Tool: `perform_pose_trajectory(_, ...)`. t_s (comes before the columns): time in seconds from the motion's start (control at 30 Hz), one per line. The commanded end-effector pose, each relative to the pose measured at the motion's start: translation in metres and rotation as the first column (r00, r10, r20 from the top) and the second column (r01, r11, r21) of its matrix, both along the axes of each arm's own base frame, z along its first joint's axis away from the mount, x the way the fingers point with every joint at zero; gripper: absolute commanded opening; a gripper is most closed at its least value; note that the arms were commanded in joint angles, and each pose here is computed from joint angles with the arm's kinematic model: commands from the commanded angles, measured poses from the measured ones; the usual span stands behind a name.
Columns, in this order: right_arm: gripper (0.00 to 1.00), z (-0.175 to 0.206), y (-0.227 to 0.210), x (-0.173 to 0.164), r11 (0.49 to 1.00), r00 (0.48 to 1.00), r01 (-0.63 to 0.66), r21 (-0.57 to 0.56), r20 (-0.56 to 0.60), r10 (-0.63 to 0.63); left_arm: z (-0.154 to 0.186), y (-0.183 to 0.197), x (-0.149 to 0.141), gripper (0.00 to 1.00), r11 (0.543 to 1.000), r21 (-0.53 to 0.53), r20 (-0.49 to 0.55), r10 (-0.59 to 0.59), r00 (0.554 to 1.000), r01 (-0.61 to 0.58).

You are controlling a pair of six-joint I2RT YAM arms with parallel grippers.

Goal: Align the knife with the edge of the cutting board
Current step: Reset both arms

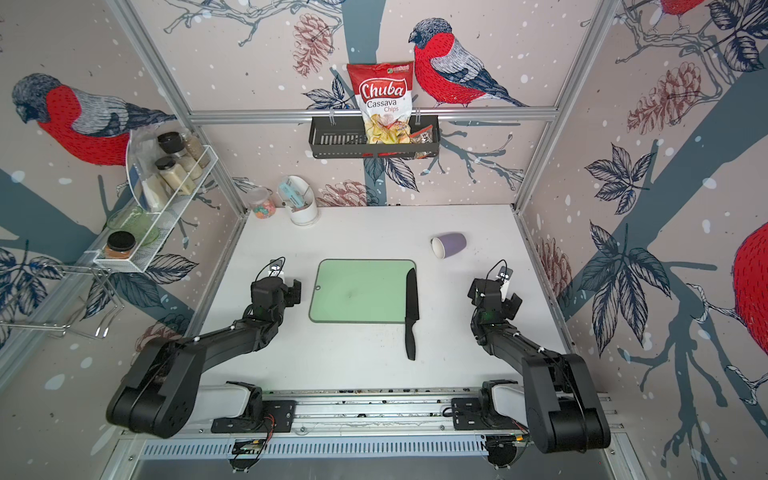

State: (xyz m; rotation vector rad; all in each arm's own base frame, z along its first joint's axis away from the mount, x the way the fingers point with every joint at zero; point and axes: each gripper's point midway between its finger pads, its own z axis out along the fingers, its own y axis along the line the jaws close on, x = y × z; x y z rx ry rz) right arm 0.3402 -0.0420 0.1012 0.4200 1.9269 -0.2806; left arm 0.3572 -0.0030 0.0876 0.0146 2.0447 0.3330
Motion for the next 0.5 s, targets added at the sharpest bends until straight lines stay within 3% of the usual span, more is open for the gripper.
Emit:
perform_pose_trajectory(0.0, 0.95, 0.029, 0.007, 0.013, 0.995, 0.985, -0.068, -0.070, 0.157, 0.078, 0.023, -0.002, 0.020, 0.95, 0.998, -0.025, 0.154, -0.058, 0.986, 0.062)
perform_pose_trajectory(0.07, 0.94, 0.015, 0.000, 0.009, 0.997, 0.971, -0.074, -0.029, 0.225, 0.078, 0.012, 0.006, 0.024, 0.96, 0.996, -0.067, 0.196, -0.044, 0.980, 0.058)
perform_pose_trajectory(0.13, 0.99, 0.024, 0.000, 0.010, 0.996, 0.940, -0.072, -0.059, 0.330, 0.088, 0.017, 0.005, 0.028, 0.96, 0.994, -0.079, 0.245, -0.057, 0.968, 0.078)
perform_pose_trajectory(0.2, 1.00, 0.008, -0.008, 0.024, 0.999, 0.986, -0.039, 0.012, 0.161, 0.037, 0.008, 0.008, 0.028, 0.97, 0.995, -0.083, 0.167, -0.040, 0.985, 0.054)
perform_pose_trajectory(0.23, 1.00, 0.003, -0.005, 0.034, 0.998, 0.992, -0.059, -0.013, 0.113, 0.060, 0.007, 0.012, 0.033, 0.96, 0.996, -0.086, 0.164, -0.017, 0.986, 0.032)
perform_pose_trajectory(0.27, 1.00, 0.002, 0.004, 0.041, 0.994, 0.989, -0.089, -0.060, 0.115, 0.096, 0.009, 0.018, 0.038, 0.96, 0.995, -0.102, 0.170, 0.011, 0.985, 0.006)
perform_pose_trajectory(0.33, 1.00, 0.000, 0.005, 0.041, 0.995, 0.992, -0.091, -0.035, 0.088, 0.094, 0.003, 0.027, 0.037, 0.97, 0.988, -0.151, 0.106, 0.030, 0.994, -0.014)
perform_pose_trajectory(0.37, 1.00, -0.003, 0.005, 0.039, 0.995, 0.994, -0.092, -0.031, 0.061, 0.094, 0.003, 0.027, 0.036, 0.97, 0.987, -0.158, 0.124, 0.024, 0.992, -0.004)
perform_pose_trajectory(0.43, 1.00, 0.003, 0.006, 0.040, 0.995, 0.989, -0.088, -0.053, 0.111, 0.094, 0.009, 0.026, 0.040, 0.97, 0.988, -0.156, 0.158, 0.020, 0.987, 0.005)
perform_pose_trajectory(0.47, 1.00, 0.003, 0.006, 0.040, 0.995, 0.990, -0.085, -0.060, 0.111, 0.091, 0.005, 0.026, 0.039, 0.97, 0.988, -0.155, 0.123, 0.016, 0.992, 0.003)
